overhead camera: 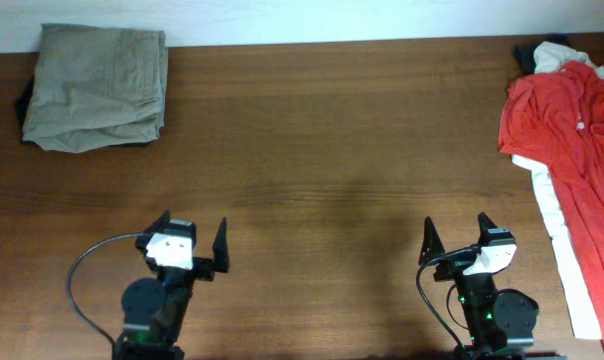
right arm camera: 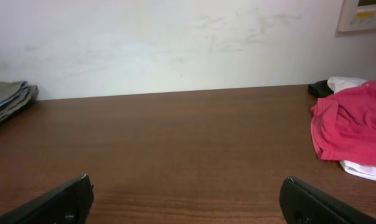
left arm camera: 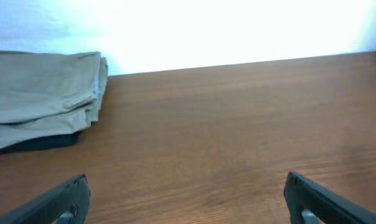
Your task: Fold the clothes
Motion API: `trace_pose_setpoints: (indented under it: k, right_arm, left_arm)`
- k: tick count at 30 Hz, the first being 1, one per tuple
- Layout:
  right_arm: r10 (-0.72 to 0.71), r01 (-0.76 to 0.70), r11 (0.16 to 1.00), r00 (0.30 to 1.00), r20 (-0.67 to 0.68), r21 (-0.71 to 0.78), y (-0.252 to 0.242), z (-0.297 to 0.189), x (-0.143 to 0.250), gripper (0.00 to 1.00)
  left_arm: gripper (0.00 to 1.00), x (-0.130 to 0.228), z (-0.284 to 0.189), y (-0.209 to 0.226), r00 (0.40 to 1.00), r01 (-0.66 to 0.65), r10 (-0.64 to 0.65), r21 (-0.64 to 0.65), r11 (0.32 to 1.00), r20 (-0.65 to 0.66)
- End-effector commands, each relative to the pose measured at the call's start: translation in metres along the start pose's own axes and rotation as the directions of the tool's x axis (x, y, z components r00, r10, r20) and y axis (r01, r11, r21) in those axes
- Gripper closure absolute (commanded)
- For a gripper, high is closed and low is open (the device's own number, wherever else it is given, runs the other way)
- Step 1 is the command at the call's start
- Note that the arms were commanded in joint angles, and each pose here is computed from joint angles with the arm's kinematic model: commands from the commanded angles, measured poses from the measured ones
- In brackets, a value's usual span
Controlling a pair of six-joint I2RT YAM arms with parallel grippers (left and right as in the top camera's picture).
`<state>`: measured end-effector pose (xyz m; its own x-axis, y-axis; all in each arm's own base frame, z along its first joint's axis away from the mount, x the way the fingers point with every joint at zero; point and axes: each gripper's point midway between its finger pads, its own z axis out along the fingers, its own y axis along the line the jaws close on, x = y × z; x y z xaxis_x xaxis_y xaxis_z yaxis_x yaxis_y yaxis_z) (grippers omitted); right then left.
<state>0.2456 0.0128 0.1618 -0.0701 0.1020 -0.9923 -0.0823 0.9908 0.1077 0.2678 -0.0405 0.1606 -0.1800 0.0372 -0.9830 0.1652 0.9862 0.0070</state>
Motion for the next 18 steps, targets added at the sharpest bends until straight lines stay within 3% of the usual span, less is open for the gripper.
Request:
trace_pose_setpoints:
  k: [1, 3, 8, 18]
  right_arm:
    - [-0.003, 0.003, 1.000, 1.000, -0.002, 0.005, -0.002, 0.000, 0.002, 0.01]
    - [-0.003, 0.003, 1.000, 1.000, -0.002, 0.005, -0.002, 0.000, 0.002, 0.02]
    - [-0.003, 0.003, 1.000, 1.000, -0.002, 0.006, -0.002, 0.000, 0.002, 0.01]
    - [-0.003, 0.003, 1.000, 1.000, -0.002, 0.005, -0.002, 0.000, 0.002, 0.01]
  left_arm:
    - [0.01, 0.013, -0.008, 0.009, 0.999, 0.029, -0.029, 0.023, 0.999, 0.029]
    - [0.01, 0.007, -0.014, 0.016, 0.997, 0.028, -0.028, 0.006, 1.000, 0.071]
    - [0.01, 0.005, -0.029, 0.048, 0.994, 0.040, -0.021, -0.190, 0.981, 0.104]
    - [0.01, 0.011, -0.033, 0.062, 0.995, 0.027, 0.000, -0.263, 0.964, 0.102]
